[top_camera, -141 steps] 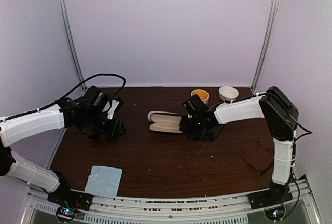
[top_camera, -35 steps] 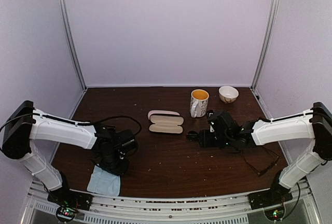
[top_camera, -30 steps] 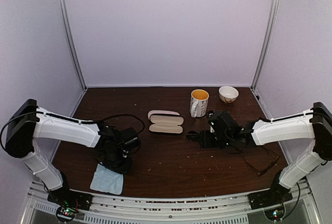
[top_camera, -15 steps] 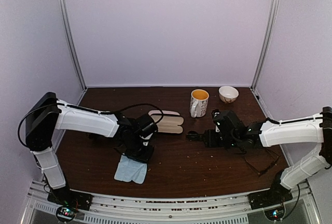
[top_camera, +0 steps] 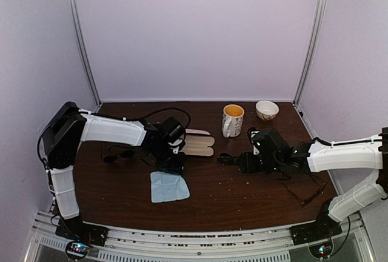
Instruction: Organize the sunglasses
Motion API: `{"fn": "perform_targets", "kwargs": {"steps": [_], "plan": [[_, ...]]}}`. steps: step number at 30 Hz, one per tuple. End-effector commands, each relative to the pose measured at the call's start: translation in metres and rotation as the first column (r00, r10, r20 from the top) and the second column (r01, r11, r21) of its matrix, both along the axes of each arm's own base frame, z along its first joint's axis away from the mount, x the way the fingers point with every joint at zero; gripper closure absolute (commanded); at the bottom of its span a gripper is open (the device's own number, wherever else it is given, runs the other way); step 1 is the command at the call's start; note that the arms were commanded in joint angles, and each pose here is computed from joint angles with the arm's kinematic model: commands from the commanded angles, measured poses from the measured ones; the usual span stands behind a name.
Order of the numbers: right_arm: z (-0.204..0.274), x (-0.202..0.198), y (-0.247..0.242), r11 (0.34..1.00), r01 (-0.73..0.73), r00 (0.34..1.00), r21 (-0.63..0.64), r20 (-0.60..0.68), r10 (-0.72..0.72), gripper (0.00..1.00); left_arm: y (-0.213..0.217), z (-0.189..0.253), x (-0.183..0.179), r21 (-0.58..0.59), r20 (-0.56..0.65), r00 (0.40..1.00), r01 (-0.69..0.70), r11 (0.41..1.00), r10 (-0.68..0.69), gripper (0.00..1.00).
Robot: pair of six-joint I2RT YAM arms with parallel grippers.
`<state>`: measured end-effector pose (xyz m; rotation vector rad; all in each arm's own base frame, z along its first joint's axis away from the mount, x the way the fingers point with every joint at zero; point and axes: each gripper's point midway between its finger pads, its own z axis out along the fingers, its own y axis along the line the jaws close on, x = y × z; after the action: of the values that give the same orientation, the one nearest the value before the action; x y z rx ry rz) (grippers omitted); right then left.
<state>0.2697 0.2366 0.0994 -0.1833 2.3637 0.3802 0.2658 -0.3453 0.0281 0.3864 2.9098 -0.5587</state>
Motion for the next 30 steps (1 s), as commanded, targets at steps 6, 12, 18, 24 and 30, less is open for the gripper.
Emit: {"fn": "perform_targets", "kwargs": {"steps": [6, 12, 18, 24, 30], "plan": [[0.022, -0.017, 0.043, 0.941, -0.332, 0.935, -0.069, 0.111, 0.338, 0.43, -0.003, 0.048, 0.006, -0.075, 0.144, 0.986, 0.091, 0.993, -0.08, 0.65], [0.035, -0.044, 0.077, 0.831, -0.539, 0.81, -0.135, 0.19, 0.556, 0.43, 0.038, 0.061, -0.022, 0.003, 0.19, 0.97, 0.151, 0.988, -0.149, 0.59], [0.035, -0.06, 0.102, 0.714, -0.672, 0.683, -0.196, 0.207, 0.7, 0.44, 0.077, 0.04, -0.069, 0.104, 0.156, 0.957, 0.232, 0.967, -0.247, 0.54], [0.034, -0.07, 0.124, 0.616, -0.753, 0.588, -0.234, 0.183, 0.788, 0.44, 0.08, 0.059, -0.079, 0.037, 0.227, 0.944, 0.236, 0.971, -0.238, 0.36], [0.027, -0.074, 0.142, 0.57, -0.788, 0.552, -0.232, 0.143, 0.822, 0.46, 0.077, 0.096, -0.07, -0.007, 0.316, 0.927, 0.214, 0.977, -0.201, 0.23]]}}
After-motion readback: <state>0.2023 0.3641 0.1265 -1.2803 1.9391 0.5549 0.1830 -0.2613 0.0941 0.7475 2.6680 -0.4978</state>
